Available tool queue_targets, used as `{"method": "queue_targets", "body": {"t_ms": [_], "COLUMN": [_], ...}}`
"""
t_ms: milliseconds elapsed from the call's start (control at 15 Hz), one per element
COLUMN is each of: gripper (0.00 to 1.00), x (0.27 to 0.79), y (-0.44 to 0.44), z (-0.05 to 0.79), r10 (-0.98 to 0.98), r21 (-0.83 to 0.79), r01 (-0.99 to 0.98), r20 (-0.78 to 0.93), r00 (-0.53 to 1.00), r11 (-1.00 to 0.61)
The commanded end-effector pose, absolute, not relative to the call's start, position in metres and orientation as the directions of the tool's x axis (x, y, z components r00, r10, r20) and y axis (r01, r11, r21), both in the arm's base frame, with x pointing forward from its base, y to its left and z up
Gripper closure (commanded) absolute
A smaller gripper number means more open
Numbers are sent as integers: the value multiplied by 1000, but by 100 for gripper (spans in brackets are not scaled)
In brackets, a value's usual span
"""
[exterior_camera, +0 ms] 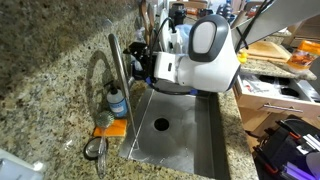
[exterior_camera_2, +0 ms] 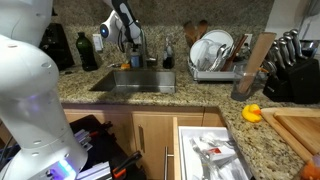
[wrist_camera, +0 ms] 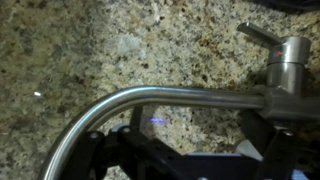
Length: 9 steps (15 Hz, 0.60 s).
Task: Close the tap
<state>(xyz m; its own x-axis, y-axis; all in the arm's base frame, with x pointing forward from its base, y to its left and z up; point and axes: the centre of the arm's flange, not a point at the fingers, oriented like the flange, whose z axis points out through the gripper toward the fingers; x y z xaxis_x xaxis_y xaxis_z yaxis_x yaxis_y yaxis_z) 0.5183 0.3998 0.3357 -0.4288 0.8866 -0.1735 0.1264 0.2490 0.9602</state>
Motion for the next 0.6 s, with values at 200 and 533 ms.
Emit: {"method": "queue_targets", "body": {"t_ms": [200, 533], "gripper": [0, 0], "x": [538, 539], "y": [367, 371], "z": [317, 337], "r10": [906, 832], "r21": [951, 962], "r01": [186, 267], "r20": [-158, 105], "r00": [-392, -545], "r11": [246, 53]}}
